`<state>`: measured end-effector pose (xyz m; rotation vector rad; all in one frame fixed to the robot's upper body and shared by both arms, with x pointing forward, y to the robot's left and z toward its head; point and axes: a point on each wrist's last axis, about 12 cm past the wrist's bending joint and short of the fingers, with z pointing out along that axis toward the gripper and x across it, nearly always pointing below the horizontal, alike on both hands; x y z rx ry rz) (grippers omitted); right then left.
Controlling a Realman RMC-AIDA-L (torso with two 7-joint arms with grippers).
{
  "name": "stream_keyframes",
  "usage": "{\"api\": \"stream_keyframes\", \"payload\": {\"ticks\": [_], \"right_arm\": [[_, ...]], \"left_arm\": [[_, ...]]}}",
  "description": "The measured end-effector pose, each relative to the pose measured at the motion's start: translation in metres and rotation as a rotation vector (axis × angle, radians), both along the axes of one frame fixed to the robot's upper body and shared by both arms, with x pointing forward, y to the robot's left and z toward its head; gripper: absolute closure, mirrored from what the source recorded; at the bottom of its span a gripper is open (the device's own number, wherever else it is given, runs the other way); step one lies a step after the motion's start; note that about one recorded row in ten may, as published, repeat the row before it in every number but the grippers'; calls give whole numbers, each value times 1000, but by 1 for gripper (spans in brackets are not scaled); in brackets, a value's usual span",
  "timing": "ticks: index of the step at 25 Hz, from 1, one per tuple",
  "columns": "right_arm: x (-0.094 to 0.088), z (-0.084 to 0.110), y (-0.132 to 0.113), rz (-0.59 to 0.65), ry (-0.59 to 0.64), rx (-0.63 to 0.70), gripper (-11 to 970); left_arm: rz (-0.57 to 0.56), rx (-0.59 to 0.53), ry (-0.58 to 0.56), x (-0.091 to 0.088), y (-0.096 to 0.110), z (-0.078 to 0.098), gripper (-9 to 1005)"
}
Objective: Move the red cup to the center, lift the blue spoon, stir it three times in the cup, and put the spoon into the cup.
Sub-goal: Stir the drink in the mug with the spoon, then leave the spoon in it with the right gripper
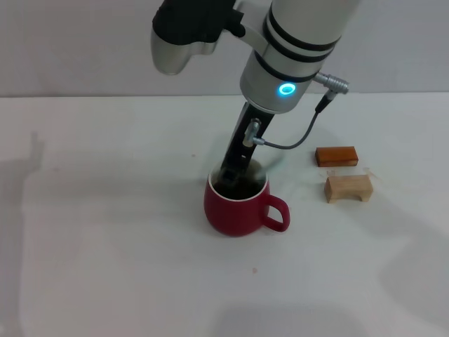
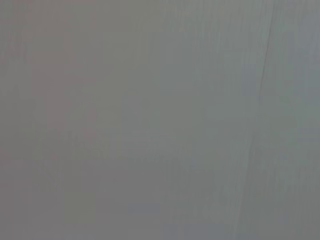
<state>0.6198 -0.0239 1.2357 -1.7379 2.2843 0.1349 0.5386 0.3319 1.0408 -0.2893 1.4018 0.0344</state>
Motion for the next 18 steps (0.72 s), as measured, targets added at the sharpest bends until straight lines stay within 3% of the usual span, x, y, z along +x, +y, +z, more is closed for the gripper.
{"api": "stream_keyframes", "payload": {"ticks": [2, 8, 14, 16, 17, 18], "right_arm": [[0, 4, 2, 8, -22, 21, 584], [8, 11, 8, 14, -149, 142, 570], [8, 3, 15, 60, -377, 274, 568], [4, -5, 14, 91, -556, 357, 568], [4, -5, 14, 91, -556, 357, 568], [-1, -11, 9, 95, -656, 426, 568]], "left_arm": [[1, -1, 0, 0, 0, 0, 137], [2, -2, 4, 0, 0, 0, 137], [3, -2, 2, 0, 0, 0, 137], [5, -4, -2, -1, 1, 0, 137], [5, -4, -2, -1, 1, 0, 137], [5, -4, -2, -1, 1, 0, 137]]}}
